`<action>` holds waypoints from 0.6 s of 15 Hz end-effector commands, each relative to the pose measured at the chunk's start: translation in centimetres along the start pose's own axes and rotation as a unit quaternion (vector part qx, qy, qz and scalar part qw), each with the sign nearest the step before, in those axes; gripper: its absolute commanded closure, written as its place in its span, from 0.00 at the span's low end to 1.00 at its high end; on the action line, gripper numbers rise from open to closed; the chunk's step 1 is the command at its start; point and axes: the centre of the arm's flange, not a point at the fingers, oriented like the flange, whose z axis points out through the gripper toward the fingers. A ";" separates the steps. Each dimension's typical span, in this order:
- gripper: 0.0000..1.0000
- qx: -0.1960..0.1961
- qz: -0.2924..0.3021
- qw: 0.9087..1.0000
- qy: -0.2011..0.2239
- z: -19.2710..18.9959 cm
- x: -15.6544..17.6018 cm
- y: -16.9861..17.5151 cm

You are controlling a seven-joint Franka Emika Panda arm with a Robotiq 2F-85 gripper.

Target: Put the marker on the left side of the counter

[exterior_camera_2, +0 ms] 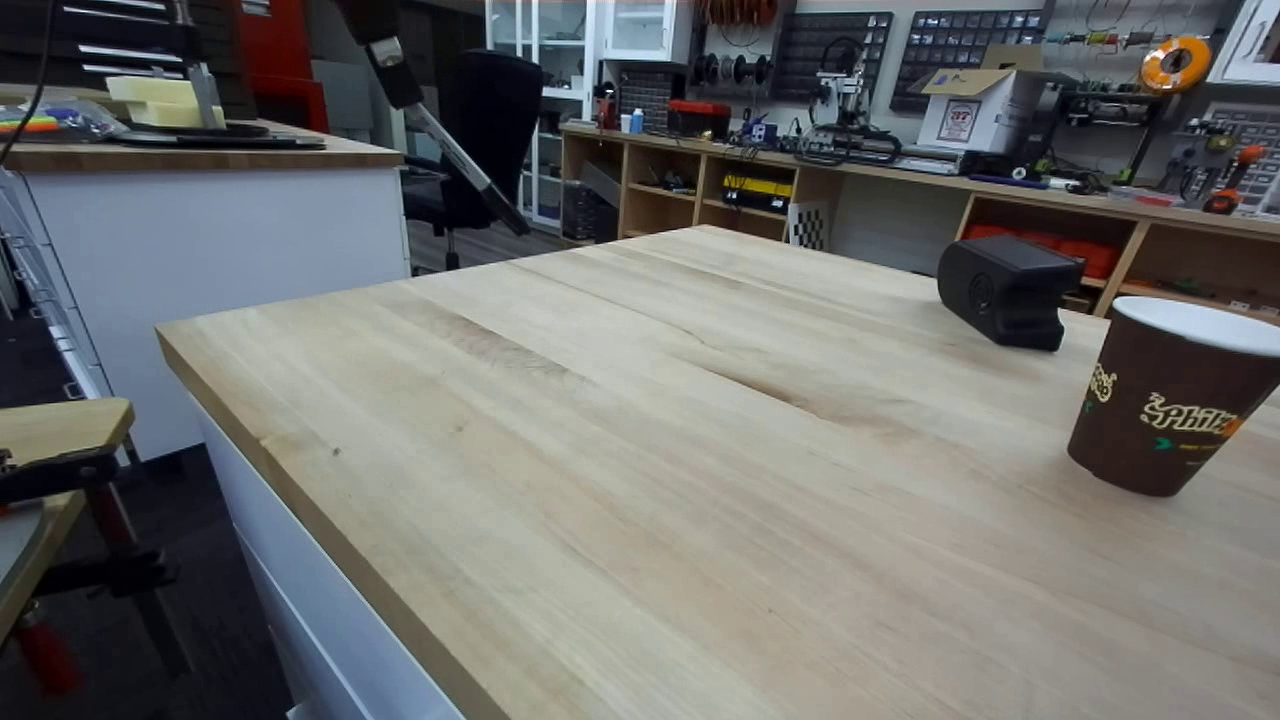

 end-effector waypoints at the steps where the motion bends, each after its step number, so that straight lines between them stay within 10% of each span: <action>1: 0.97 -0.004 0.027 0.999 -0.025 -1.5 -0.4 1.4; 9: 0.97 -0.004 0.049 0.997 -0.057 -0.5 1.7 3.1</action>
